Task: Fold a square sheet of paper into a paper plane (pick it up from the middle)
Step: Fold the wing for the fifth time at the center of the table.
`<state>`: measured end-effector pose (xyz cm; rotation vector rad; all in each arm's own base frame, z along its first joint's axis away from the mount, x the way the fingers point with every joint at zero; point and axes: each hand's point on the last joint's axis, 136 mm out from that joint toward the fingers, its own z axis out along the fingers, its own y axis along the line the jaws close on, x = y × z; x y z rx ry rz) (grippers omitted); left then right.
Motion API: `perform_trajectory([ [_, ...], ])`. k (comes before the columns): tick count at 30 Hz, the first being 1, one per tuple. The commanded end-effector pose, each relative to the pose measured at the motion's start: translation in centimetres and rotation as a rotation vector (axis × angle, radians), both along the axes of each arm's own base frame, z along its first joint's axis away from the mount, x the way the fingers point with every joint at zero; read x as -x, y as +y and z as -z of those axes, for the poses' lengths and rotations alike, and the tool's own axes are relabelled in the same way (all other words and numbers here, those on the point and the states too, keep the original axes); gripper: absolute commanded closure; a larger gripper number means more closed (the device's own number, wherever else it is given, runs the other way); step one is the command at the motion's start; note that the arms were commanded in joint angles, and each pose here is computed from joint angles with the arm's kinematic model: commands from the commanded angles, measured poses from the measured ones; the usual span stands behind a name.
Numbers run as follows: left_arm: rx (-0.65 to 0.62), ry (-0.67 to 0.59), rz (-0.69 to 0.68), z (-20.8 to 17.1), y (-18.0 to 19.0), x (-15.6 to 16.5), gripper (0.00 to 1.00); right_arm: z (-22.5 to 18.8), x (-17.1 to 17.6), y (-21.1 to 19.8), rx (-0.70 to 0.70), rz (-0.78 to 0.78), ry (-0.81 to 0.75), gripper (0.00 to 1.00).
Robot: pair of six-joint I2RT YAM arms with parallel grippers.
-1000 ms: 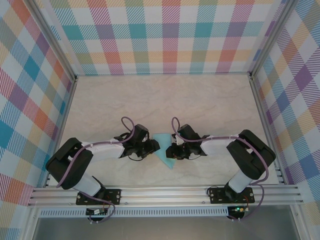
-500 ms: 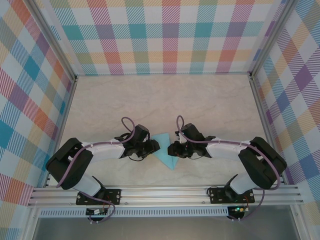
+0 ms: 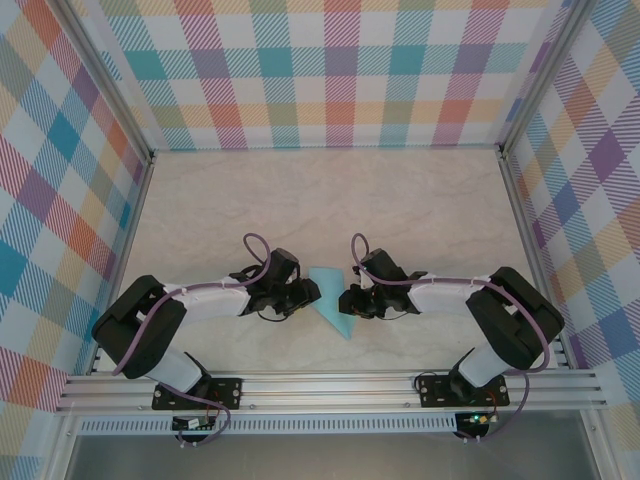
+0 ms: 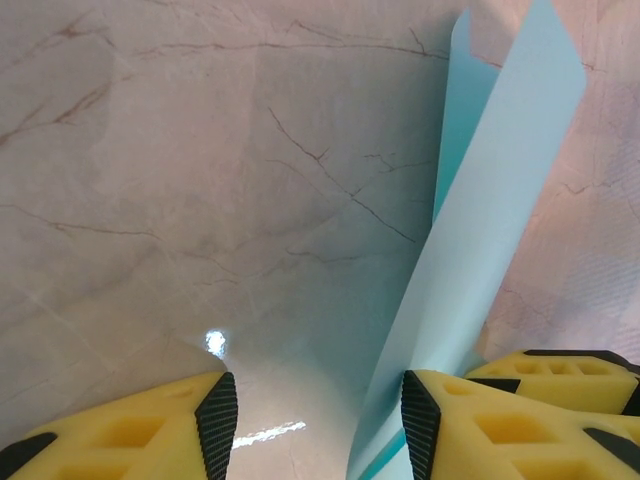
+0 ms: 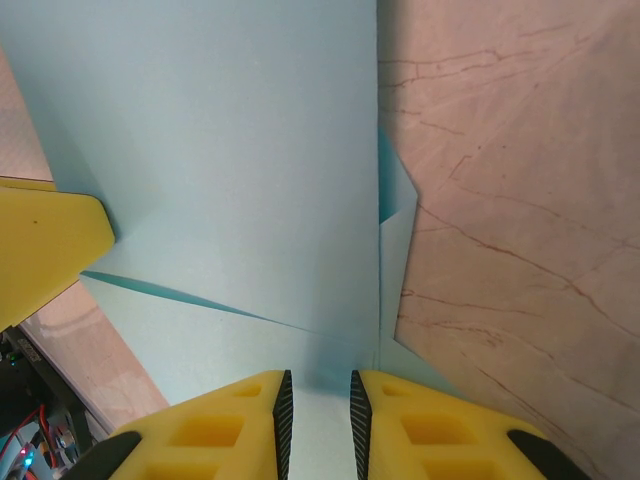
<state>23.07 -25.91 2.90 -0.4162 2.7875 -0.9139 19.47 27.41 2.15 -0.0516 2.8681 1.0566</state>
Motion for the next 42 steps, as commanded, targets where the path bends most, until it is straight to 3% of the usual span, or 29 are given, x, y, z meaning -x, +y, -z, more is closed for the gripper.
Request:
perform_trajectory([
  [1, 0.042, -0.015, 0.056, -0.6, -2.0, -0.1, 0.51, 0.8, 0.3, -0.5, 0.010, 0.006, 0.021, 0.75],
  [12, 0.118, -0.033, 0.130, -1.9, -5.2, -0.8, 0.64, 0.5, 0.4, -0.7, 0.013, -0.003, 0.003, 0.74],
  [19, 0.056, -0.034, 0.086, -2.2, -4.6, -1.6, 0.96, -1.4, -0.1, -1.1, 0.033, -0.040, -0.096, 0.71],
  [25, 0.039, -0.020, 0.074, -2.4, -4.4, -1.6, 0.99, -3.7, -0.1, -2.9, 0.142, -0.056, -0.272, 0.57],
  [28, 0.027, -0.014, 0.070, -2.3, -4.3, -1.7, 0.99, -4.5, 0.3, -3.0, 0.162, -0.072, -0.370, 0.41],
  [36, 0.040, -0.003, 0.082, -2.4, -4.9, -1.8, 0.99, -4.1, 1.8, 0.0, 0.363, -0.304, -0.660, 0.44],
  [42, 0.043, 0.002, 0.086, -2.4, -5.2, -1.9, 0.99, -3.8, 1.7, 1.8, 0.484, -0.368, -0.760, 0.47],
])
